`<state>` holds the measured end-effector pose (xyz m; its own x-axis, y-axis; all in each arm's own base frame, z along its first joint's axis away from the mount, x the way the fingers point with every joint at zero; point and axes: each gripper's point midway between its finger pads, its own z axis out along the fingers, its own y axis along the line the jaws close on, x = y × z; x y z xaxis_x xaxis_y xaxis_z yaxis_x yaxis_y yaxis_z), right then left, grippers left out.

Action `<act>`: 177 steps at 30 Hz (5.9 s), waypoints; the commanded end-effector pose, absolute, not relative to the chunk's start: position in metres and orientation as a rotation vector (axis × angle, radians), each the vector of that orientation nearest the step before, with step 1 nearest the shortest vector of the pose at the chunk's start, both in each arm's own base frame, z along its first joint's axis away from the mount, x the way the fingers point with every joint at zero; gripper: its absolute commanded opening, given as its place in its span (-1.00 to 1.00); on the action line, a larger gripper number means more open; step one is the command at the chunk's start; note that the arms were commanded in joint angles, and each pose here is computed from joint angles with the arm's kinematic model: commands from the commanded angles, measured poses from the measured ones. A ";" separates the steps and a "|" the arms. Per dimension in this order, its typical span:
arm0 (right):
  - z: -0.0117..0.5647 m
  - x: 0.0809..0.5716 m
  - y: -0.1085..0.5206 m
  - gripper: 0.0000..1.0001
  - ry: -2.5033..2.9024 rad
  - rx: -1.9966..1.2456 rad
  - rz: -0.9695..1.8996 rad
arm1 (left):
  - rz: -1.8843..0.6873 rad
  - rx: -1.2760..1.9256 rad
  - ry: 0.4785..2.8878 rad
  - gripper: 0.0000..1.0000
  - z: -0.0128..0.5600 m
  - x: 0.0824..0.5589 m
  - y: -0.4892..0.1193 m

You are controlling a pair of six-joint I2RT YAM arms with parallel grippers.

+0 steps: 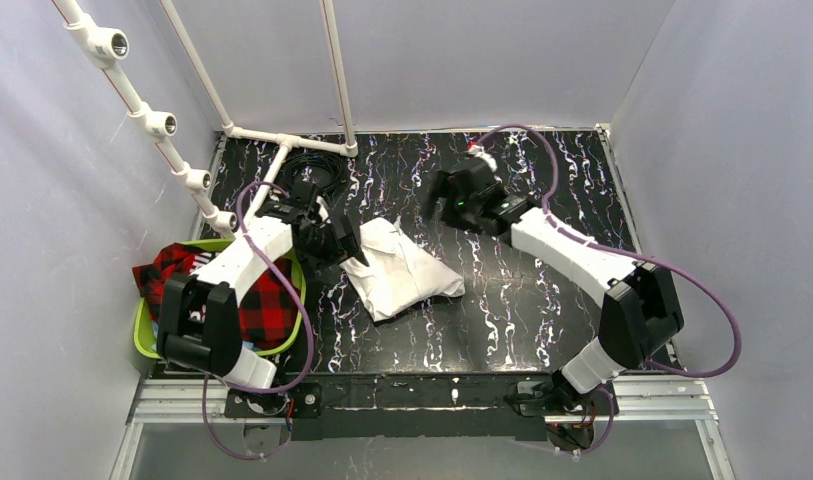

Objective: Set up the pet bed

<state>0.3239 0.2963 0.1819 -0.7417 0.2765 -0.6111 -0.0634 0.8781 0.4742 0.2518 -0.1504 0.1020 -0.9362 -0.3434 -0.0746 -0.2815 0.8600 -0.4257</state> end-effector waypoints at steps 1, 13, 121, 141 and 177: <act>0.146 0.325 0.260 0.97 2.489 -0.029 0.680 | -0.604 -0.433 2.883 0.97 0.093 0.257 -0.173; 0.104 0.343 0.262 0.96 2.528 -0.009 0.957 | -0.342 -0.460 2.802 0.96 0.027 0.265 -0.177; 0.068 0.359 0.213 0.44 2.591 0.034 0.565 | -0.210 -0.153 2.885 0.35 0.062 0.317 -0.138; 0.025 0.260 0.200 -0.30 2.759 0.097 0.326 | -0.459 -0.144 2.949 -0.74 0.033 0.268 -0.198; 0.056 0.361 0.207 0.40 2.631 0.211 0.561 | -0.435 -0.187 2.829 -0.28 0.077 0.375 -0.185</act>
<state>0.3443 0.1952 0.0444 -0.9058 0.2274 -0.3575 0.0834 0.9229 0.3759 0.3657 -0.1950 0.0605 -0.9633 -0.1837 -0.1957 -0.1091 0.9342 -0.3396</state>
